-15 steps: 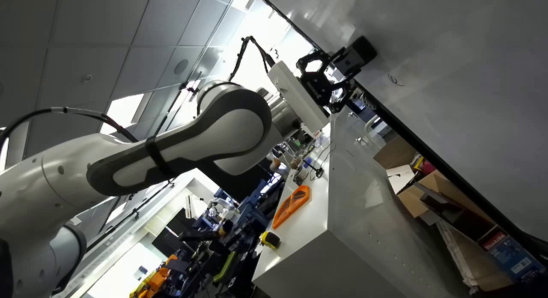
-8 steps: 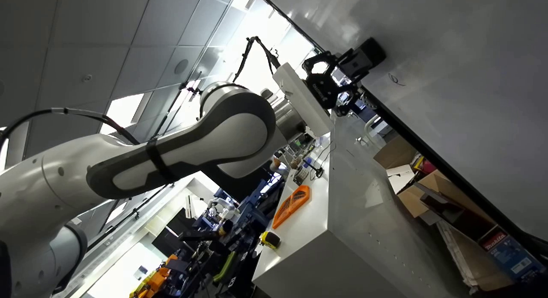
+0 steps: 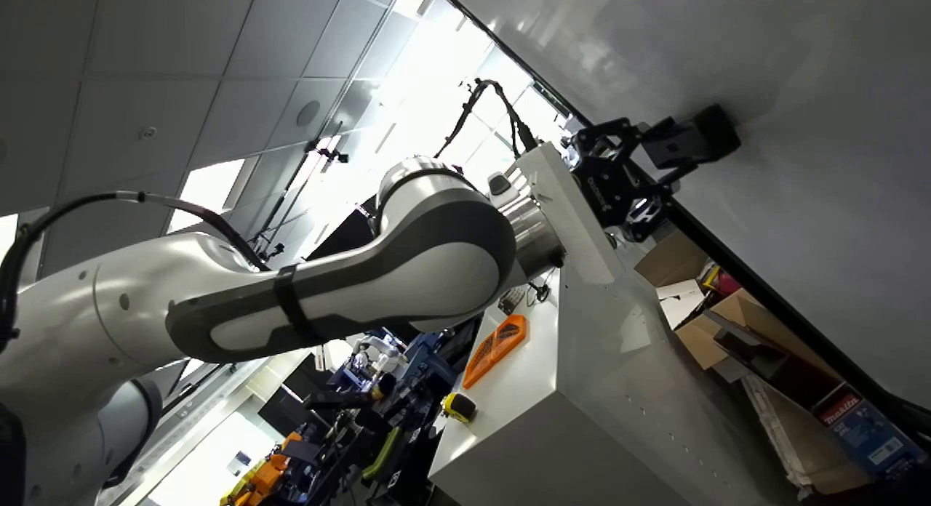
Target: Use the eraser to clean the whiteboard
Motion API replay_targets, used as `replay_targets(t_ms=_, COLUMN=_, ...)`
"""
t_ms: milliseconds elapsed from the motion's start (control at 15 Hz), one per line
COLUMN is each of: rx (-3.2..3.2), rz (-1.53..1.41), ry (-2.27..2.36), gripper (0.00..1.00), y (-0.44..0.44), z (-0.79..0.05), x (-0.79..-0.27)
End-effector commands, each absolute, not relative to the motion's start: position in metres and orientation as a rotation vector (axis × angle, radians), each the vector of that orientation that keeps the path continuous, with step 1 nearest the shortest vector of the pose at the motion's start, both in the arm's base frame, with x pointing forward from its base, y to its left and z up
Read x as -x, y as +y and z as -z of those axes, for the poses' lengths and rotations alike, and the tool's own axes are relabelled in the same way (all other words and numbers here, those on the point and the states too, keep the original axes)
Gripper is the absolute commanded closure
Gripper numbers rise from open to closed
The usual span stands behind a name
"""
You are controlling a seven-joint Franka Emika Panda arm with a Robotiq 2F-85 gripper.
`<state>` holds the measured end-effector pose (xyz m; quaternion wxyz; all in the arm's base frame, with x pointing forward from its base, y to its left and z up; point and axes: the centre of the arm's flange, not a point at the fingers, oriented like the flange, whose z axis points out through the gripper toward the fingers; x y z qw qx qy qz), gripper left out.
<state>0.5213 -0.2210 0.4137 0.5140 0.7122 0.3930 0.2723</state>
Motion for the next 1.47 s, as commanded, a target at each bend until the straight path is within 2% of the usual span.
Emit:
replay_targets(t_ms=0, rx=-1.776, rz=-0.601, ry=0.932, gripper=0.7, y=-0.256, z=-0.371, x=-0.516)
replay_targets(t_ms=333, rx=-1.807, rz=-0.567, ry=0.946, gripper=0.7, y=-0.262, z=-0.351, x=-0.515)
replay_targets(t_ms=1400, rx=-1.57, rz=-0.762, ry=0.913, gripper=0.7, y=-0.208, z=-0.465, x=-0.54)
